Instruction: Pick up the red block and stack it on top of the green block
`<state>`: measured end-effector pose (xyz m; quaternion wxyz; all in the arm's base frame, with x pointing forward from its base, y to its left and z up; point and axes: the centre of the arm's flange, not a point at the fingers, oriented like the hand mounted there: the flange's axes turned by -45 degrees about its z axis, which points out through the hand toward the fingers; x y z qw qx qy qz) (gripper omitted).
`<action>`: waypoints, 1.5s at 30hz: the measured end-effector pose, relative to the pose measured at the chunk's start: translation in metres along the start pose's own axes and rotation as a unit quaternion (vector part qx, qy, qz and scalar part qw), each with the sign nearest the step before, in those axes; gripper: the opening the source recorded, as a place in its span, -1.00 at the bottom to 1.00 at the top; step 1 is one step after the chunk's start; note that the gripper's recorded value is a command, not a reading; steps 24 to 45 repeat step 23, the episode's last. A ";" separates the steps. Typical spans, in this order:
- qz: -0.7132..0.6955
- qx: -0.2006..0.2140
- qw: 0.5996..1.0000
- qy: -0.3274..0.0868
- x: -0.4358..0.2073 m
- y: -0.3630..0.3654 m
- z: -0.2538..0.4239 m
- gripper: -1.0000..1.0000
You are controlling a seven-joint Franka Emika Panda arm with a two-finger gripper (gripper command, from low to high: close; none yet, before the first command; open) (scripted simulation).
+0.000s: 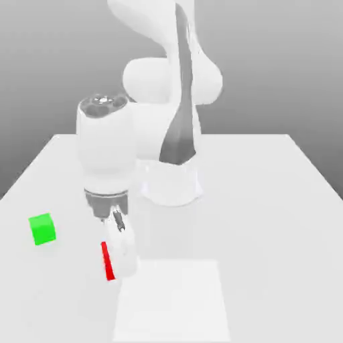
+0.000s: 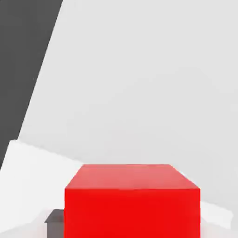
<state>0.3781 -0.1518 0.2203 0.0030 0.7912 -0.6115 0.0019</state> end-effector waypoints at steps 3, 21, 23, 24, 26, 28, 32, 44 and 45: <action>0.026 -0.001 1.000 0.001 0.038 0.041 -0.006 -1.00; 0.104 0.001 0.995 -0.003 0.115 0.212 0.037 1.00; 0.104 0.001 0.995 -0.003 0.115 0.212 0.037 1.00; 0.104 0.001 0.995 -0.003 0.115 0.212 0.037 1.00; 0.104 0.001 0.995 -0.003 0.115 0.212 0.037 1.00; 0.104 0.001 0.995 -0.003 0.115 0.212 0.037 1.00; 0.104 0.001 0.995 -0.003 0.115 0.212 0.037 1.00; 0.104 0.001 0.995 -0.003 0.115 0.212 0.037 1.00; 0.104 0.001 0.995 -0.003 0.115 0.212 0.037 1.00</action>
